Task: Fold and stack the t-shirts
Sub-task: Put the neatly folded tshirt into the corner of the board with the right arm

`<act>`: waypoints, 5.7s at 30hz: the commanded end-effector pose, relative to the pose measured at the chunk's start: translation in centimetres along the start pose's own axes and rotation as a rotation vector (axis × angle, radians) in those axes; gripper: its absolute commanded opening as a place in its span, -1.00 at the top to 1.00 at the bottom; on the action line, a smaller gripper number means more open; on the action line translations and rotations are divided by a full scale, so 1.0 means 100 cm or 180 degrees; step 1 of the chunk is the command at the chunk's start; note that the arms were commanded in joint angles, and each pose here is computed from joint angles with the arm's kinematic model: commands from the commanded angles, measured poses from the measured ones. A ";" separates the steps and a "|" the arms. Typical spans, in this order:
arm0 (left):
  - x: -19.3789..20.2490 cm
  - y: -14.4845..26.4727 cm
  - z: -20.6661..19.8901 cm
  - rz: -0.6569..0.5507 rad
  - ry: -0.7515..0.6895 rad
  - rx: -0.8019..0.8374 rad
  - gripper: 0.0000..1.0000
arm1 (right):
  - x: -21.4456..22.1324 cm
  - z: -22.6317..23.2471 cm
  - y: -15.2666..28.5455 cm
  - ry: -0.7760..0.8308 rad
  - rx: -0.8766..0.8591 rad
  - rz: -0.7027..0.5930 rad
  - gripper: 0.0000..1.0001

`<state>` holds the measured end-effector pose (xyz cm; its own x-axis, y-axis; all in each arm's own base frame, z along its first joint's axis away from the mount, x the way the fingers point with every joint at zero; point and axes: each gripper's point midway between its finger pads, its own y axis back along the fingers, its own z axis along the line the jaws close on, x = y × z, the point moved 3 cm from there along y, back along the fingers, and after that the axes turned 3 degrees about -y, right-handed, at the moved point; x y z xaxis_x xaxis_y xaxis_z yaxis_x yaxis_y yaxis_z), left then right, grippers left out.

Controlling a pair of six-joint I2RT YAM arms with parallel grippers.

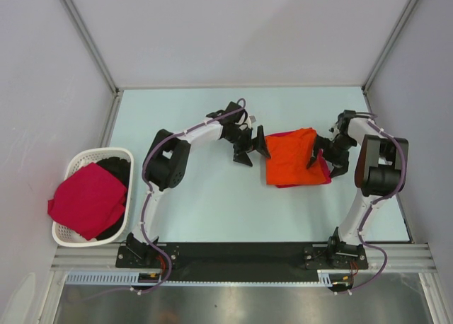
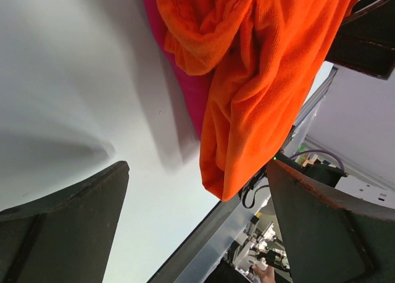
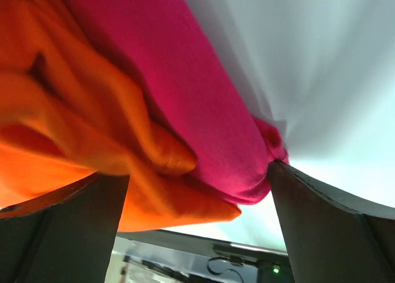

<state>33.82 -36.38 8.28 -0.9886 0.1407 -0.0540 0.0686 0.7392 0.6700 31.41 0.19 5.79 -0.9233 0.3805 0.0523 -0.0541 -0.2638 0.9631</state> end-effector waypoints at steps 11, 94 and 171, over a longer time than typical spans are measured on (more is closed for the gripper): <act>-0.018 -0.010 -0.003 -0.0077 -0.0059 -0.0066 -0.84 | 0.006 0.011 -0.041 0.0134 -0.0144 0.0328 1.00; -0.037 0.147 -0.096 -0.1376 -0.1171 -0.0282 -0.99 | -0.238 -0.036 0.235 -0.0494 -0.0753 -0.2686 -0.80; 0.064 0.340 0.049 -0.2503 -0.0259 -0.2069 -0.99 | 0.128 0.334 -0.007 0.2329 -0.1477 0.0221 -0.99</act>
<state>31.52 -7.81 29.52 -0.6469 -0.0903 -0.7572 -0.7620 0.1155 0.6372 32.81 33.87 13.82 -0.9354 -0.2582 -0.2415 -0.0250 -0.6330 0.7737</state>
